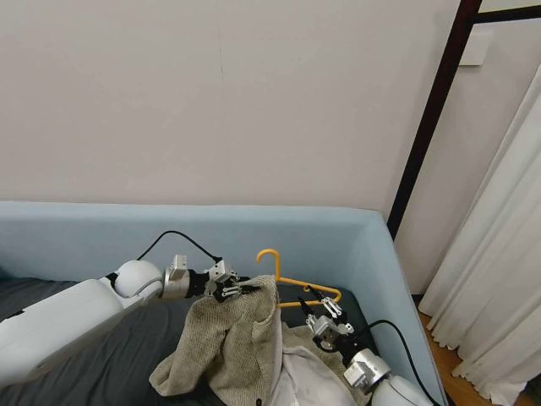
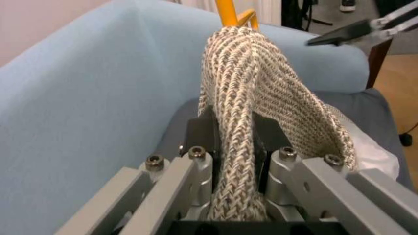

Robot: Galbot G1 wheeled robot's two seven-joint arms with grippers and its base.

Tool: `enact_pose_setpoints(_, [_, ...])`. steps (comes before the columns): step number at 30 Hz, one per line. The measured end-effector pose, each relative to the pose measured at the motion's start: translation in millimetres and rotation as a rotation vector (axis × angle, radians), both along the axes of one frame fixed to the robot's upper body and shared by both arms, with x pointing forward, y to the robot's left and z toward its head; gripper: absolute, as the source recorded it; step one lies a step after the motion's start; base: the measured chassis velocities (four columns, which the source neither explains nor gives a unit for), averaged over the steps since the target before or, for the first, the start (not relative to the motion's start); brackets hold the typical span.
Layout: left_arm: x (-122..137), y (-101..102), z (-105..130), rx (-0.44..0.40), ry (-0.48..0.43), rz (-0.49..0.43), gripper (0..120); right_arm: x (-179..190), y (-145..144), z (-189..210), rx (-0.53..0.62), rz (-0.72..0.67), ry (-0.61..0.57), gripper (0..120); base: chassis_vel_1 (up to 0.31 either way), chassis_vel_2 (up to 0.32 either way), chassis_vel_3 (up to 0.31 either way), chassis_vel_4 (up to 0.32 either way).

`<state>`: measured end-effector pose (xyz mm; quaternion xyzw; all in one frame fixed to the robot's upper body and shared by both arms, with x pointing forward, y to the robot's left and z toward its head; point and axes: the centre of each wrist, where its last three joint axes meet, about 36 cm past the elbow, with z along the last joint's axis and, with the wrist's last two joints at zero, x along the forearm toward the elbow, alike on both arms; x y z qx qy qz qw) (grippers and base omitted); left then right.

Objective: Pick up the clothes from the sofa and hang them on the clothes hanger.

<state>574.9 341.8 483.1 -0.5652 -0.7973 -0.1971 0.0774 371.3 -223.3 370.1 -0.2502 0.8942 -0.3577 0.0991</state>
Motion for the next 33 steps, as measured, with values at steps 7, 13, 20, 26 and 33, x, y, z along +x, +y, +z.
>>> enact_pose_setpoints(7, [-21,15,-30,0.001,0.033,0.029,10,-27,-9,7,0.091,-0.053,0.127,77,0.0,0.0,0.0,0.0])
enact_pose_setpoints(13, [-58,43,-62,-0.05,0.059,0.133,10,-29,-35,-9,0.221,-0.139,0.456,100,0.0,0.0,0.0,0.0])
enact_pose_setpoints(20, [-73,67,-58,-0.092,0.037,0.209,10,4,-30,-10,0.418,-0.186,0.744,100,0.0,0.0,0.0,0.0])
enact_pose_setpoints(26, [-80,67,-62,-0.105,0.04,0.207,10,35,-27,-17,0.542,-0.195,0.921,100,0.0,0.0,0.0,0.0])
enact_pose_setpoints(33, [-82,68,-64,-0.118,0.042,0.205,10,78,-17,-41,0.555,-0.194,0.995,100,0.0,0.0,0.0,0.0])
